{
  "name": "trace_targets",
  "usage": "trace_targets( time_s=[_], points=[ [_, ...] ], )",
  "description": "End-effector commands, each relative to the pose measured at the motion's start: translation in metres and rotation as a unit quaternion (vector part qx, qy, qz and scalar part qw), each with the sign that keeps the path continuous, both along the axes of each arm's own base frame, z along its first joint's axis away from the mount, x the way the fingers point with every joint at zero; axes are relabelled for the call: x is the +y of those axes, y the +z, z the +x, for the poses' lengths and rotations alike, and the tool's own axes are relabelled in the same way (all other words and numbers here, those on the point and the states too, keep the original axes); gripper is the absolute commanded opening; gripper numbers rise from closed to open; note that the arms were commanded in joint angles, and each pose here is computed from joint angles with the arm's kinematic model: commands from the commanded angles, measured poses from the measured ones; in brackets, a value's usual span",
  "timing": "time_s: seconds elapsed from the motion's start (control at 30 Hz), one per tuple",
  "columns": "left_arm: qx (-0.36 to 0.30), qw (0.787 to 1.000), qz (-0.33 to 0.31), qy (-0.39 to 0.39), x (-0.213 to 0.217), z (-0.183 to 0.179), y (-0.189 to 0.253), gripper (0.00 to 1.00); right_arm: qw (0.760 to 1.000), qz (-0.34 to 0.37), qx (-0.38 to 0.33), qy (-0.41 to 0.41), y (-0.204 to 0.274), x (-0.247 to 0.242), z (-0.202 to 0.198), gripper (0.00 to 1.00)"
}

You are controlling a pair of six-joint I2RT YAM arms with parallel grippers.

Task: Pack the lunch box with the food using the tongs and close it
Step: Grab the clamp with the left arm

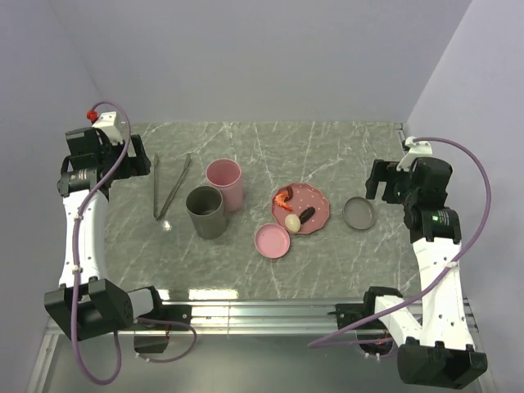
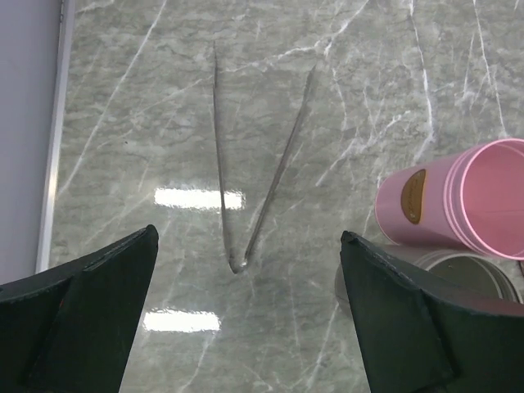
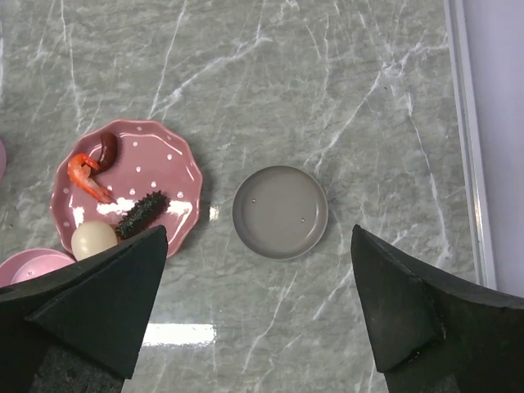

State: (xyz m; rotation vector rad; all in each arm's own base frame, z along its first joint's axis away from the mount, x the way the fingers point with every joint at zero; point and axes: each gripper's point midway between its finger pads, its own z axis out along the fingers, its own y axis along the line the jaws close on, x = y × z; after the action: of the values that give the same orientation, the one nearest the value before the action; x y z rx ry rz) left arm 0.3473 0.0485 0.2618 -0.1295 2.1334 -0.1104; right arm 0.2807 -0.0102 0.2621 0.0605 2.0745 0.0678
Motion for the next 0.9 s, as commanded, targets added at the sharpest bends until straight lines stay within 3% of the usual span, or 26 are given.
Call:
trace_targets(
  time_s=[0.0, 0.33, 0.67, 0.87],
  points=[
    [-0.025, 0.999, 0.035, -0.004, 0.009, 0.012, 0.021, 0.99, 1.000, -0.015, -0.014, 0.014, 0.009, 0.000, 0.003, 1.00],
    [0.039, 0.996, 0.061, 0.042, 0.042, 0.050, 0.011, 0.96, 0.999, -0.009, 0.024, 0.035, -0.001, 0.004, 0.009, 1.00],
    [0.140, 0.988, 0.044, 0.038, 0.056, 0.089, -0.060, 0.88, 0.990, 0.031, 0.071, 0.121, -0.018, 0.033, 0.006, 1.00],
    [0.177, 0.983, 0.047, 0.025, 0.063, 0.112, -0.100, 0.77, 0.990, 0.027, 0.075, 0.117, -0.017, 0.031, 0.006, 1.00]
  ],
)
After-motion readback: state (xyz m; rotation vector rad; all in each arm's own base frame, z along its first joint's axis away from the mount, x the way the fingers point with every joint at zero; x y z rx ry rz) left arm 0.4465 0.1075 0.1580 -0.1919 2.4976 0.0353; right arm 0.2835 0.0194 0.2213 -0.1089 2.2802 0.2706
